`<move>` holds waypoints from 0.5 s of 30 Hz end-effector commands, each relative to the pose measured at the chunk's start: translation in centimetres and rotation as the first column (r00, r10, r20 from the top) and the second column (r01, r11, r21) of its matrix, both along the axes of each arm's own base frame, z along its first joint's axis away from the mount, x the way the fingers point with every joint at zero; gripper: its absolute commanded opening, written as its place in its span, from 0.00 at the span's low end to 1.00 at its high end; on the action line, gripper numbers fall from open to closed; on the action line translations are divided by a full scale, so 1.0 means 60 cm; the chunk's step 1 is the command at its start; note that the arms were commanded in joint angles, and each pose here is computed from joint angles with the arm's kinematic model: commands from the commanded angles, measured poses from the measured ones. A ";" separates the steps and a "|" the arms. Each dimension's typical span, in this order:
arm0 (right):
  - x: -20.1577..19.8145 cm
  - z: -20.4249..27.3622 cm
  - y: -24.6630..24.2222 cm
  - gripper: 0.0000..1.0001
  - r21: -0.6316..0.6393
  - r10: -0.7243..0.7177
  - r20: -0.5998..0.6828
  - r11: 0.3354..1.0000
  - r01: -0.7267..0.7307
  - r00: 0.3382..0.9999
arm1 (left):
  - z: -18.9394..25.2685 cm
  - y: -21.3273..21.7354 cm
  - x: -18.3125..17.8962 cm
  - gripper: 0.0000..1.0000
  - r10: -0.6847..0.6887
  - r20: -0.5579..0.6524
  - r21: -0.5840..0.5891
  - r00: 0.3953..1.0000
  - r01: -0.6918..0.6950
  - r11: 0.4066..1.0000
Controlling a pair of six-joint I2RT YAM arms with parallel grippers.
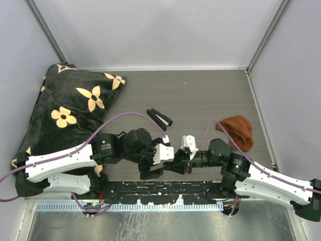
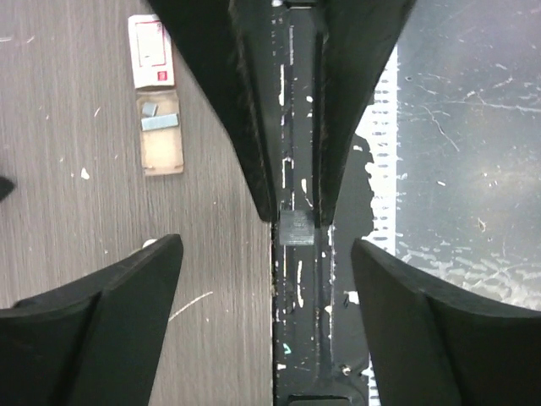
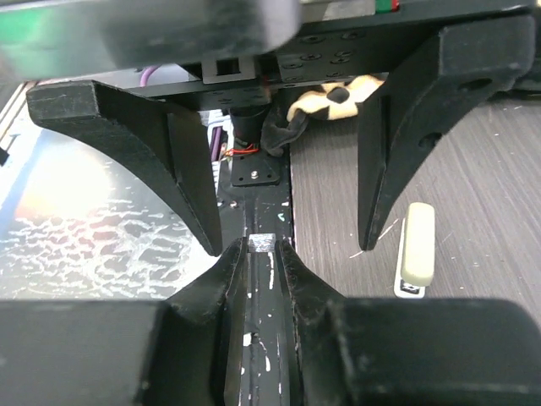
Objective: Load the staples into the stapler
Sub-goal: Pick up the staple from the center of the board.
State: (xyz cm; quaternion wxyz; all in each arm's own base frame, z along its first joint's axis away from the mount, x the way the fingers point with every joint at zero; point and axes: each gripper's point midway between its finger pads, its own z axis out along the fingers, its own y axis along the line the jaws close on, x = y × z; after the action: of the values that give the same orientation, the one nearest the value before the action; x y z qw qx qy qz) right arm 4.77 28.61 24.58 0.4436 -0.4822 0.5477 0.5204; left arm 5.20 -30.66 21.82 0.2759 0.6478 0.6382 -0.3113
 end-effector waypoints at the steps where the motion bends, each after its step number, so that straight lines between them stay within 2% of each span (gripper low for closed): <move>1: 0.020 0.020 -0.006 0.15 0.044 -0.088 0.009 0.995 0.087 0.996 | 0.028 0.015 0.029 0.92 0.099 0.064 -0.062 0.993 -0.095 0.994; 3: 0.032 0.011 -0.010 0.14 0.032 -0.132 0.001 0.991 0.132 0.991 | 0.030 0.027 0.042 0.99 0.158 0.075 -0.069 0.985 -0.153 0.986; 6: 0.050 -0.005 -0.015 0.13 0.012 -0.203 -0.013 0.979 0.203 0.979 | 0.034 0.046 0.066 0.98 0.287 0.061 -0.088 0.956 -0.282 0.956; 8: 0.063 -0.016 -0.018 0.13 0.006 -0.251 -0.023 0.968 0.251 0.968 | 0.030 0.061 0.088 0.98 0.413 0.032 -0.094 0.910 -0.408 0.908; 10: 0.083 -0.031 -0.022 0.13 0.000 -0.321 -0.041 0.947 0.322 0.946 | 0.018 0.076 0.110 0.98 0.550 -0.006 -0.097 0.835 -0.548 0.831; 15: 0.111 -0.069 -0.025 0.13 0.000 -0.417 -0.074 0.908 0.418 0.906 | -0.025 0.104 0.153 0.98 0.823 -0.131 -0.086 0.553 -0.833 0.546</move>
State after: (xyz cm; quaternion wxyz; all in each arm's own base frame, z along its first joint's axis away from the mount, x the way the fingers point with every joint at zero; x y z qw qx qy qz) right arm 9.30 27.20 19.85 0.4832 -0.3919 0.6458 0.4426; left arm 11.54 -25.02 20.69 0.3703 0.4163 0.7993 -0.2252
